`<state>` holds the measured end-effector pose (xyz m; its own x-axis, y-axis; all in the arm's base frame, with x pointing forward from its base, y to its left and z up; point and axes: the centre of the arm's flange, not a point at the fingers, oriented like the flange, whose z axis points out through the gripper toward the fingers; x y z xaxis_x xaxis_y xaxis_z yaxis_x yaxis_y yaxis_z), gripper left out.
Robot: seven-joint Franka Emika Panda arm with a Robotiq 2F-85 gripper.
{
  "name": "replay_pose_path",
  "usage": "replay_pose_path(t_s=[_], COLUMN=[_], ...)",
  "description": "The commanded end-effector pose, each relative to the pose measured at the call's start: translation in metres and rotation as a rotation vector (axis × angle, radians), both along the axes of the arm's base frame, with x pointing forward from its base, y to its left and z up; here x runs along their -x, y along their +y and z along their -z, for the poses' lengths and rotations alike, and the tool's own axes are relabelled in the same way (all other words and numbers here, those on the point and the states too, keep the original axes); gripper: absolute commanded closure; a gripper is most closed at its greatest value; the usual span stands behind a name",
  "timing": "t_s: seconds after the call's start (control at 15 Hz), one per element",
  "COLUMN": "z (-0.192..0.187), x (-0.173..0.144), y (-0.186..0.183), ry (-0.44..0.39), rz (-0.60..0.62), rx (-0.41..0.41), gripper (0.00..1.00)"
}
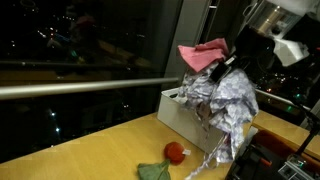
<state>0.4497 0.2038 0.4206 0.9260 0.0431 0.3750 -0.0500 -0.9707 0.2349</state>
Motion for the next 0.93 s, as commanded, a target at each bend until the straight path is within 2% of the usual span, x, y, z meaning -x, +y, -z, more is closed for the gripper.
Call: replay_pose_path(t_s=[0.0,0.2,0.47,0.87], z=[-0.075,-0.121,-0.172,-0.283], x=[0.011,0.006,-0.018,-0.052], y=[-0.059,-0.102,-0.146,-0.184], ry=[-0.062,-0.104,-0.15,-0.213], rz=[0.047,0.079,0.095,0.095], rx=[0.038,0.07,0.1,0.17], gripper=[1.0,1.0,1.0,1.0])
